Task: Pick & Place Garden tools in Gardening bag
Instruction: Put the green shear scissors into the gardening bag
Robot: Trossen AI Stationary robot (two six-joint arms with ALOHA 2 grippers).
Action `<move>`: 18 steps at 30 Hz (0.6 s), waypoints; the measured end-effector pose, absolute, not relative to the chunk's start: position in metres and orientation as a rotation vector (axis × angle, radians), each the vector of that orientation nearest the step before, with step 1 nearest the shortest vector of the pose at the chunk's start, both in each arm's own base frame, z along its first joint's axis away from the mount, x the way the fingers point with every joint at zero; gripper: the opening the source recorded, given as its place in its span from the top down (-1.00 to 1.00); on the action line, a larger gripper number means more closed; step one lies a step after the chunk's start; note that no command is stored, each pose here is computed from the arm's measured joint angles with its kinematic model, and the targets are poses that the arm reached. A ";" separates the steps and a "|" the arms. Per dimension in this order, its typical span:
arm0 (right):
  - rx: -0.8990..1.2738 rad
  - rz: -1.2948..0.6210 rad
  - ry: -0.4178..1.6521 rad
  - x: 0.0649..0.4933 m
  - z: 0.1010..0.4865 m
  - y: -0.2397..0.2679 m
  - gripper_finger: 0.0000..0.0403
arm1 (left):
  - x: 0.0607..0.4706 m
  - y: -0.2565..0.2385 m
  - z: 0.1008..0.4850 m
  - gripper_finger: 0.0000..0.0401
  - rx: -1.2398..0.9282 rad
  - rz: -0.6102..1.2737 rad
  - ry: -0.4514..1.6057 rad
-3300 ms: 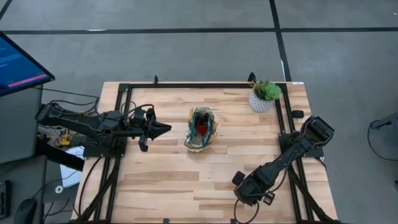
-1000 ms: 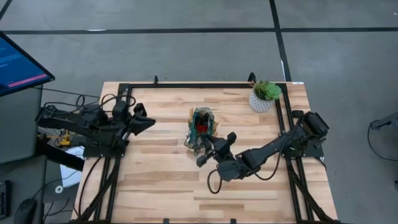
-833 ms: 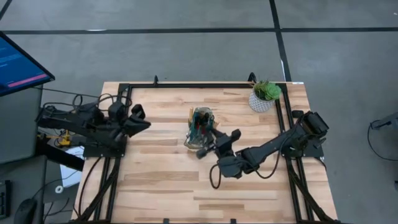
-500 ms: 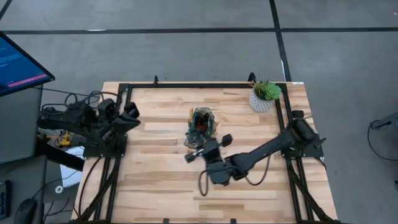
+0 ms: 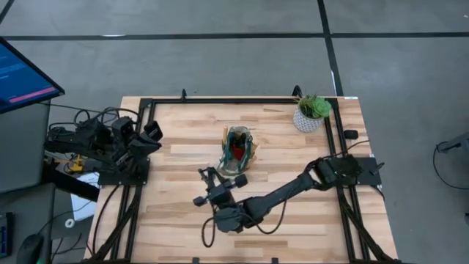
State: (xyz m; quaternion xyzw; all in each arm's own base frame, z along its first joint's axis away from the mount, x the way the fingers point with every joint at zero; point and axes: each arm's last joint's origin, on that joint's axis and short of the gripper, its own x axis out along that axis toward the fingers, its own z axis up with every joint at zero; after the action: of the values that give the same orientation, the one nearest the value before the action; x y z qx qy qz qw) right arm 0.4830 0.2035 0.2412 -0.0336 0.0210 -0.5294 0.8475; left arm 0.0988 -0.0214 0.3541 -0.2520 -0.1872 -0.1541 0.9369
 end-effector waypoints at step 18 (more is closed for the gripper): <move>-0.373 -1.124 0.240 0.492 0.244 0.193 0.77 | 0.098 -0.023 0.354 0.99 -0.530 -0.367 -0.370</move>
State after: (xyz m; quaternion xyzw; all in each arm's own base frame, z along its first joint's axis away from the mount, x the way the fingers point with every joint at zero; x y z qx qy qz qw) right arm 0.4923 0.1930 0.2439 -0.1755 0.1128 -0.5286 0.8229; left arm 0.0984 -0.0227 0.3543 -0.2587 -0.1809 -0.1793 0.9318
